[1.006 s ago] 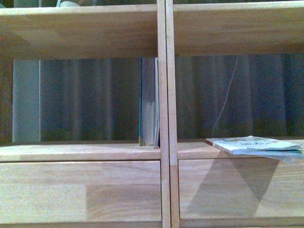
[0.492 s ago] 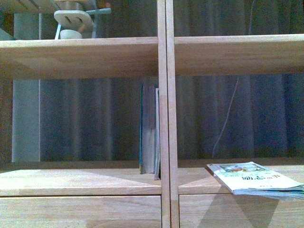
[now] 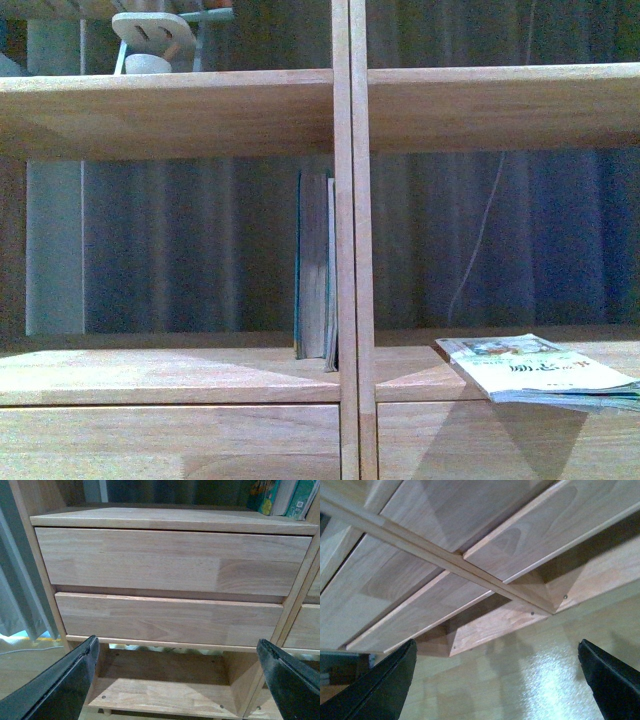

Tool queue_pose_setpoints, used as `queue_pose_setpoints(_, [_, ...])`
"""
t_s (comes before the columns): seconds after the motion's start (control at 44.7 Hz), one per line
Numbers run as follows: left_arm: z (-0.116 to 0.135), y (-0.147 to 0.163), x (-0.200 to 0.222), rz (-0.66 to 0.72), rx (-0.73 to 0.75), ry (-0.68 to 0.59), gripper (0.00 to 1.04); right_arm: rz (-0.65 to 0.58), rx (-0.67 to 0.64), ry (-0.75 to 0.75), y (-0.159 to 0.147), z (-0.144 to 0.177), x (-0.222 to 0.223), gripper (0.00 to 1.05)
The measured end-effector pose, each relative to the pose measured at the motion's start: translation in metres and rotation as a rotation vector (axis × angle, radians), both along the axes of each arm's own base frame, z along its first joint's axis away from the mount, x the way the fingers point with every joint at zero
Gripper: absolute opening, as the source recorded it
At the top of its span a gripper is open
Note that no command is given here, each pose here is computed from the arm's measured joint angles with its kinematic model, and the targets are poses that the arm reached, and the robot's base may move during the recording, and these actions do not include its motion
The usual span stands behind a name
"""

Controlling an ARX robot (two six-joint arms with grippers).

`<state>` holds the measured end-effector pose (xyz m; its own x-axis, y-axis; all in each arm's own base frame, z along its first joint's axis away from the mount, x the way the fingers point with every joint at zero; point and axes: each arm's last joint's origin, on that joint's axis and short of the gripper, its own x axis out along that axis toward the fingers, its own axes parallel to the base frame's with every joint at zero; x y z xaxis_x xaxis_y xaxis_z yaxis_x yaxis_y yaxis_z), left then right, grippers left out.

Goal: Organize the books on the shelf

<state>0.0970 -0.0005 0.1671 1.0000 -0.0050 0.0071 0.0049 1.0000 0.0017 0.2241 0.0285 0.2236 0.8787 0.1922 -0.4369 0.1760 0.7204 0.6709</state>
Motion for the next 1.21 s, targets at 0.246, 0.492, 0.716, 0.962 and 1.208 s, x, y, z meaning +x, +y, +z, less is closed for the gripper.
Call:
queue_pose_setpoints(0.246, [0.0, 0.0, 0.0, 0.001, 0.0, 0.0, 0.97, -0.061, 0.282, 0.045, 0.02, 0.03, 0.064, 0.98])
queue_pose_setpoints(0.492, [0.0, 0.0, 0.0, 0.0, 0.0, 0.0, 0.97, -0.123, 0.423, 0.022, 0.024, 0.05, 0.114, 0.98])
queue_pose_setpoints(0.716, [0.0, 0.0, 0.0, 0.001, 0.0, 0.0, 0.97, -0.156, 0.431, 0.027, 0.028, 0.048, 0.142, 0.98])
queue_pose_setpoints(0.962, [0.0, 0.0, 0.0, 0.0, 0.0, 0.0, 0.97, -0.219, 0.403, 0.031, 0.022, 0.04, 0.172, 0.98])
queue_pose_setpoints(1.208, [0.0, 0.0, 0.0, 0.0, 0.0, 0.0, 0.97, -0.297, 0.355, 0.012, -0.003, 0.04, 0.197, 0.98])
